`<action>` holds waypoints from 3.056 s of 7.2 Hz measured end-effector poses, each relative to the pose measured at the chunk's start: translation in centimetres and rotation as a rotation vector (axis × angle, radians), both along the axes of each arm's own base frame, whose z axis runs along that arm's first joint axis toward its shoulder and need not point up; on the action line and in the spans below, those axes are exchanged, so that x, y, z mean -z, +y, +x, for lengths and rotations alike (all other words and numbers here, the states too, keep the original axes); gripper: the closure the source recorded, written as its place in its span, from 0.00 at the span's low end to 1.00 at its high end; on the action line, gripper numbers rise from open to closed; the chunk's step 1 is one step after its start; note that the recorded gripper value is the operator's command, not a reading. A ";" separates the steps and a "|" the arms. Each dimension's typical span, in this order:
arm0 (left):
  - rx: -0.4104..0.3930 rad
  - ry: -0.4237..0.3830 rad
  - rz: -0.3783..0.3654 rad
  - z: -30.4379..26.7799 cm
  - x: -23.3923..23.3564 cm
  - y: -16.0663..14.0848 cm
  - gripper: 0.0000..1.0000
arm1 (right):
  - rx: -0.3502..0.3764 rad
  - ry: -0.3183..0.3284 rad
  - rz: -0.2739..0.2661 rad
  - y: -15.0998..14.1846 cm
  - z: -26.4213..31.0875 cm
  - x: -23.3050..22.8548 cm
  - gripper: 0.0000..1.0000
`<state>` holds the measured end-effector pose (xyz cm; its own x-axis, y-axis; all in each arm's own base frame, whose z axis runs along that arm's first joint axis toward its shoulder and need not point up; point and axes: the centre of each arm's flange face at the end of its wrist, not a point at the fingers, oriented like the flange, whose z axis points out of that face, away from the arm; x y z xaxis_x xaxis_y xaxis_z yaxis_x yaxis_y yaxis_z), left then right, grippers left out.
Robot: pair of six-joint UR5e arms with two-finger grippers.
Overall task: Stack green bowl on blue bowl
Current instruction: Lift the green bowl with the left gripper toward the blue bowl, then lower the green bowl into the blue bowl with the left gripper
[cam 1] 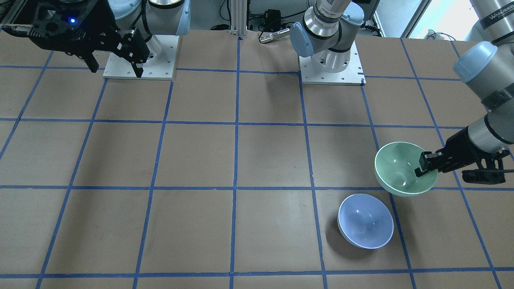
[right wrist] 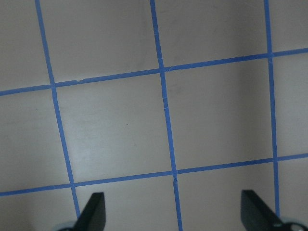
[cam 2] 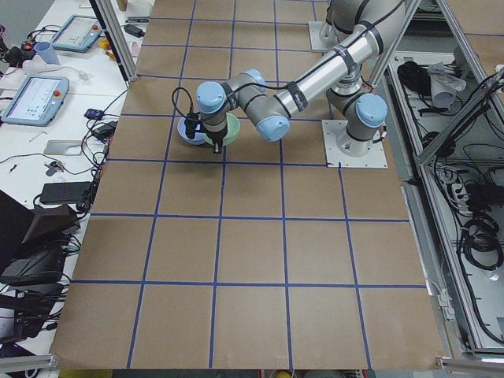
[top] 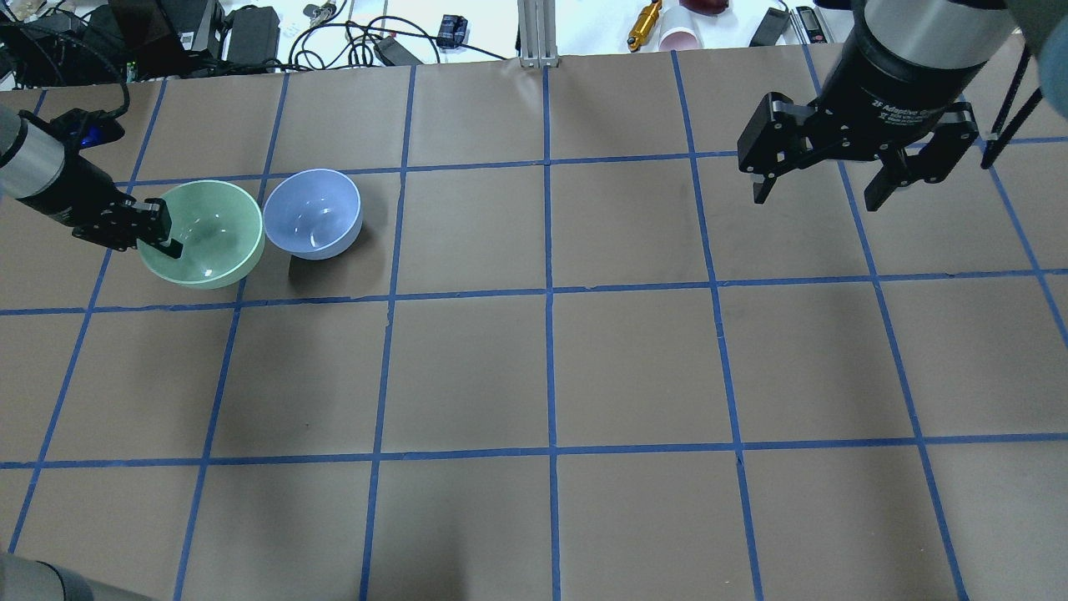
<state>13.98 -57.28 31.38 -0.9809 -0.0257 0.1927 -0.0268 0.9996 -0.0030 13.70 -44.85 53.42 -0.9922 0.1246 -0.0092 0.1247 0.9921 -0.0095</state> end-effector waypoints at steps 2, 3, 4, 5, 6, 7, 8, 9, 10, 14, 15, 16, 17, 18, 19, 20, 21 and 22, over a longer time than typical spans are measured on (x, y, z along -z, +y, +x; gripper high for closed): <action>-0.030 0.000 0.005 -3.9 -0.2 -2.3 1.00 | 0.000 0.000 0.000 0.0 0.0 0.0 0.00; -0.049 0.002 0.002 -4.9 -0.1 -3.6 1.00 | 0.000 0.000 0.000 0.0 0.0 0.0 0.00; -0.070 0.015 -0.004 -5.4 0.0 -4.9 1.00 | 0.000 0.000 0.001 0.0 0.0 0.0 0.00; -0.087 0.036 -0.009 -5.7 0.3 -6.1 1.00 | 0.000 0.000 0.000 0.0 0.0 0.0 0.00; -0.096 0.051 -0.007 -5.9 0.8 -6.9 1.00 | 0.000 0.000 0.000 0.0 0.0 0.0 0.00; -0.101 0.065 -0.004 -6.0 1.4 -7.4 1.00 | 0.000 0.000 -0.001 0.0 0.0 0.0 0.00; -0.103 0.079 -0.001 -6.0 2.2 -7.8 1.00 | 0.000 0.000 0.000 0.0 0.0 0.0 0.00; -0.106 0.085 -0.004 -6.0 3.1 -8.2 1.00 | 0.000 0.000 0.001 0.0 0.0 0.0 0.00; -0.111 0.086 -0.010 -5.8 3.8 -8.6 1.00 | 0.000 0.000 0.001 0.0 0.0 0.0 0.00; -0.126 0.117 -0.007 -6.0 5.3 -9.1 1.00 | 0.000 0.000 0.001 0.0 0.0 0.0 0.00; -0.126 0.117 -0.005 -6.0 5.4 -9.1 1.00 | 0.000 0.000 0.000 0.0 0.0 0.0 0.00; -0.124 0.116 -0.003 -5.9 5.5 -9.1 1.00 | 0.000 0.000 0.001 0.0 0.0 0.0 0.00; -0.122 0.115 0.000 -5.9 5.7 -9.0 1.00 | 0.000 0.000 0.001 0.0 0.0 0.0 0.00; -0.120 0.115 0.002 -6.0 5.8 -8.9 1.00 | 0.000 0.000 0.000 0.0 0.0 0.0 0.00; -0.119 0.114 0.002 -6.0 5.7 -8.9 0.85 | 0.000 0.000 0.000 0.0 0.0 0.0 0.00; -0.118 0.111 0.004 -6.0 5.7 -8.8 0.03 | 0.000 0.000 0.000 0.0 0.0 0.0 0.00; -0.115 0.105 0.007 -5.9 5.8 -8.7 0.00 | 0.000 0.000 0.000 0.0 0.0 0.0 0.00; -0.112 0.097 0.010 -5.9 5.8 -8.5 0.00 | 0.000 0.000 0.000 0.0 0.0 0.0 0.00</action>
